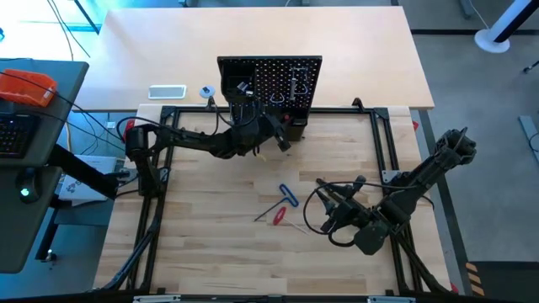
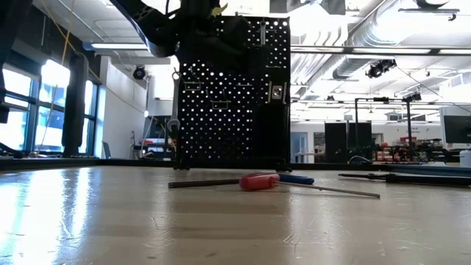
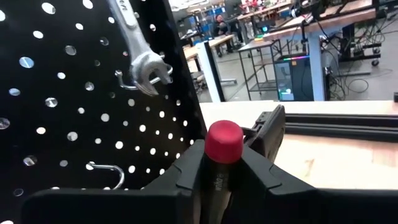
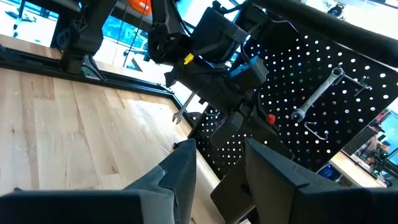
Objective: Hang tools onto peg board
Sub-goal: Put the nut driver into the bottom black bin on the pegboard, then hang the clamp on the pegboard
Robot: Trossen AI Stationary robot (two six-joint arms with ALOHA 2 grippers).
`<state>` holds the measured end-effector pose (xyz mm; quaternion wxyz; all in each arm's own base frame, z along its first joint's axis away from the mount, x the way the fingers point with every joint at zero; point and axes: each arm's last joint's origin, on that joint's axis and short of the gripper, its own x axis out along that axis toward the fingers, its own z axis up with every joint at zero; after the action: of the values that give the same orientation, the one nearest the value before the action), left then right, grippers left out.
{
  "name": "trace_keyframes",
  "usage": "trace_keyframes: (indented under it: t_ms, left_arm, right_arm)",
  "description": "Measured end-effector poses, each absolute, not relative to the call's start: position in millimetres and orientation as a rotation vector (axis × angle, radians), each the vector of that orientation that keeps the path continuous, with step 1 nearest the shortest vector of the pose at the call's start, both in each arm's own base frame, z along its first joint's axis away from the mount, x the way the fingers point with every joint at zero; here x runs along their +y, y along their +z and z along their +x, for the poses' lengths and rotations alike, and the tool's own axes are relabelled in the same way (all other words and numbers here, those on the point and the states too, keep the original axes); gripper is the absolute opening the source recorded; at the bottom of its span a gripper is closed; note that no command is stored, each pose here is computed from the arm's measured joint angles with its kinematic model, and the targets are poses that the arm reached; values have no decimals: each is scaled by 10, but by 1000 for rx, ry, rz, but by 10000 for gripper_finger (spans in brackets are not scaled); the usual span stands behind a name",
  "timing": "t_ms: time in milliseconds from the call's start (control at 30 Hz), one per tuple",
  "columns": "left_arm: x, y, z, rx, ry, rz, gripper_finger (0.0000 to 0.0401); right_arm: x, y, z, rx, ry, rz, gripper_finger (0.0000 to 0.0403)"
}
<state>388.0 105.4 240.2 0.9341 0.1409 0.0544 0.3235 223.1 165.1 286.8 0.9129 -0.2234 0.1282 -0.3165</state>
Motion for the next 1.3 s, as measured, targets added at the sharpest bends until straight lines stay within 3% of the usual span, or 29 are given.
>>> trace_keyframes:
  t_ms: [700,1067,1300]
  left_arm:
    - [1048,2365,3883,144,625,286,66]
    - [1049,2368,3882,137,634,266,127]
    - [916,2372,3912,148,625,315,141]
  right_arm:
    - [1649,2868,2232,262,-653,-453,129]
    - [1649,2868,2232,262,-653,-453,129]
    - [1665,2867,2220,261,-646,-455,129]
